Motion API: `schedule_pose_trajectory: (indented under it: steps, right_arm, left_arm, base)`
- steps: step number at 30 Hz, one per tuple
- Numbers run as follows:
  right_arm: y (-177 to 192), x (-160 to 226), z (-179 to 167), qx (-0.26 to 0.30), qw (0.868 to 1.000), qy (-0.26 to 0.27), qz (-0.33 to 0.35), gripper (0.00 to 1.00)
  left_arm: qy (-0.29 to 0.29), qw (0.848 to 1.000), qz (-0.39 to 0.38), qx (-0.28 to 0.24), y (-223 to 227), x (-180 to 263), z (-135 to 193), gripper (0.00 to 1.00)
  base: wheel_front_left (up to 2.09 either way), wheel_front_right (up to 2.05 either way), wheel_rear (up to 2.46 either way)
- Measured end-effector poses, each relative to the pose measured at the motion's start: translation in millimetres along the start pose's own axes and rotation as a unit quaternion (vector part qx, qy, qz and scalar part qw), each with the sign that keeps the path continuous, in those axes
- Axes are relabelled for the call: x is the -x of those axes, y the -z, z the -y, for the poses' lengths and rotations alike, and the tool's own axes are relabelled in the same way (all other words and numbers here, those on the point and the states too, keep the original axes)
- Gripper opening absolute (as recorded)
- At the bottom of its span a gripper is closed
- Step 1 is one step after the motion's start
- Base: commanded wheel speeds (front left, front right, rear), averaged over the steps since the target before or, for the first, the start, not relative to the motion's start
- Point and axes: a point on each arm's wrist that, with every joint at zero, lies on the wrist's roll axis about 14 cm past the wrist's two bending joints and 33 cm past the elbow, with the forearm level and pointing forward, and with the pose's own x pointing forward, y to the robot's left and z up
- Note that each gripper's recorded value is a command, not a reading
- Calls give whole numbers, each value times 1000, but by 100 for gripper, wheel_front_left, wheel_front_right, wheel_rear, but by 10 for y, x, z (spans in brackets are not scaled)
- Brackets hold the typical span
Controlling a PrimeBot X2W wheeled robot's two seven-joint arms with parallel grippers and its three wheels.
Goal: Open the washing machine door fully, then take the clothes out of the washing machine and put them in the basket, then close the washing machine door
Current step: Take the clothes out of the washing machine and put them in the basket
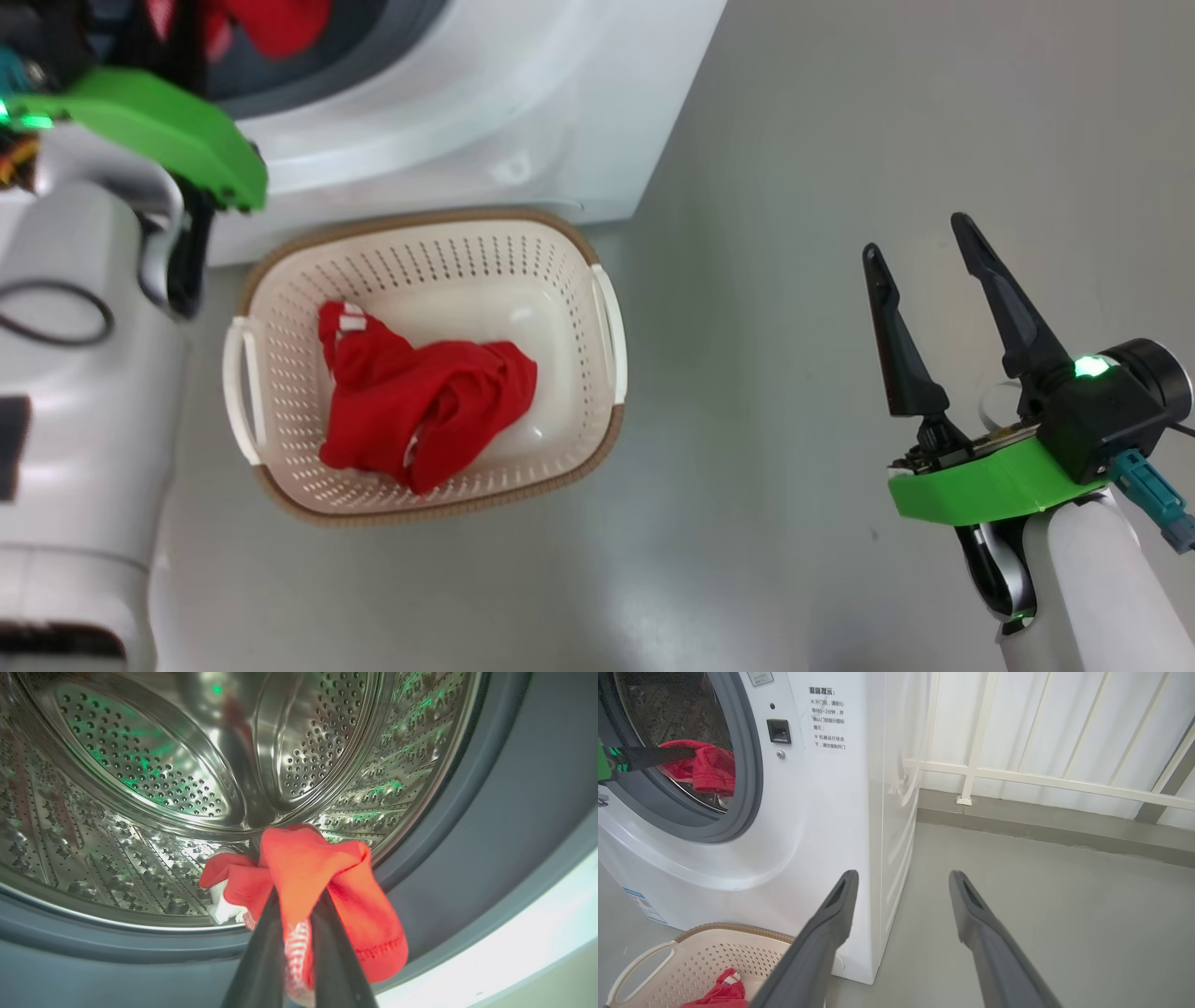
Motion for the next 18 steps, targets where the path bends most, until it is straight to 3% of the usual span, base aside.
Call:
schedule_pose_trajectory:
  steps: [18]
  right_arm:
    - [-451, 348, -96, -5, 999, -6, 43, 100]
  left_arm:
    - [-5, 997, 80, -11, -465, 917, 245, 0]
  base:
    - [0, 0, 0]
